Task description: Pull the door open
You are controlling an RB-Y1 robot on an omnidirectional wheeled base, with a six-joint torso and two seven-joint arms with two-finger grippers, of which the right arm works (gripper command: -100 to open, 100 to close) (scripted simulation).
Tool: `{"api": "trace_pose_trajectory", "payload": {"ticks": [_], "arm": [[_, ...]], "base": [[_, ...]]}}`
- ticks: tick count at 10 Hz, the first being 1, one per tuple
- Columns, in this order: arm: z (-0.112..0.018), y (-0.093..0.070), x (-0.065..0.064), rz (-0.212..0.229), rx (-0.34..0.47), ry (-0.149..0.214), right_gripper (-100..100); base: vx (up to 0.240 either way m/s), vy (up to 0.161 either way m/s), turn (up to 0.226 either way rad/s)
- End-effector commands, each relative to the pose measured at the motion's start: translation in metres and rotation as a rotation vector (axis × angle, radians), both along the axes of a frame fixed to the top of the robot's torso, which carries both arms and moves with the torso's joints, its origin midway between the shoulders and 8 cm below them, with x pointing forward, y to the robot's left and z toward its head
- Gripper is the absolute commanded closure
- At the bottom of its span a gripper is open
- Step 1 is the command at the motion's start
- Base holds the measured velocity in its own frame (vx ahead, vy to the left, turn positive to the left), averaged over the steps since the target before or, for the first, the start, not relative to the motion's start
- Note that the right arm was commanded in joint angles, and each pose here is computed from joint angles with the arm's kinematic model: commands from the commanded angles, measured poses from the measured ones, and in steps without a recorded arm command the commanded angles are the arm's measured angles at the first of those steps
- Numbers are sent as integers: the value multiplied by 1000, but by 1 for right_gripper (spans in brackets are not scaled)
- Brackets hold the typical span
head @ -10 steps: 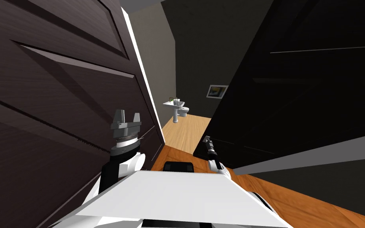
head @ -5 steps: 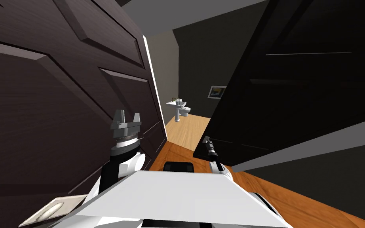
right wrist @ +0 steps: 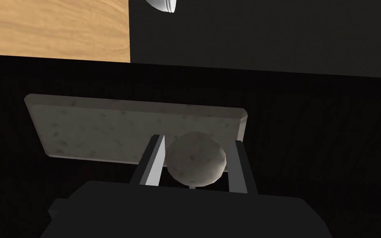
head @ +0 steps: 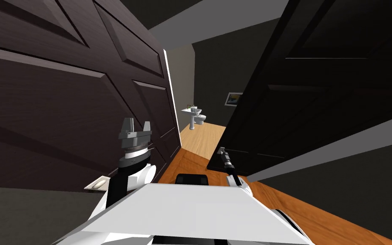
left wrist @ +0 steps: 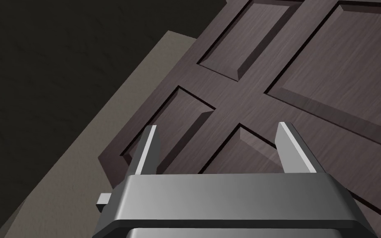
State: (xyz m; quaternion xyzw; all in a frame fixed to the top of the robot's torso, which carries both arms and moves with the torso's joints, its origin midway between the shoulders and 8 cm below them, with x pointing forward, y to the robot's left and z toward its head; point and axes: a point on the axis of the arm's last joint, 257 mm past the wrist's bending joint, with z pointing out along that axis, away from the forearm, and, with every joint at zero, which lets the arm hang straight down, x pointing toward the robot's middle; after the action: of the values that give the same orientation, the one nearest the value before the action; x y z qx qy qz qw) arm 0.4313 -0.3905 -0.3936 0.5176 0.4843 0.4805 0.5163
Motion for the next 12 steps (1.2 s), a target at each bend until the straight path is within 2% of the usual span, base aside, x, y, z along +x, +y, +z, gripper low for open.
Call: {"api": "trace_pose_trajectory", "payload": {"ticks": [1,5,6,7,8,12], "arm": [[1,2,-4,21,0,-2,100],[2,7,-16,92,2,-5,100],[2,8,-19,104,2,-5,100],[1,8,-17,95,1,-2,100],[-1,9,-29,125,1,1,100],[1,9,-49,182,0,-4,100]], "base": [[-196,-69,73],[-234,-57,110],[-228,-61,76],[-107,-27,16],[-144,-49,103],[-170,-67,82]]}}
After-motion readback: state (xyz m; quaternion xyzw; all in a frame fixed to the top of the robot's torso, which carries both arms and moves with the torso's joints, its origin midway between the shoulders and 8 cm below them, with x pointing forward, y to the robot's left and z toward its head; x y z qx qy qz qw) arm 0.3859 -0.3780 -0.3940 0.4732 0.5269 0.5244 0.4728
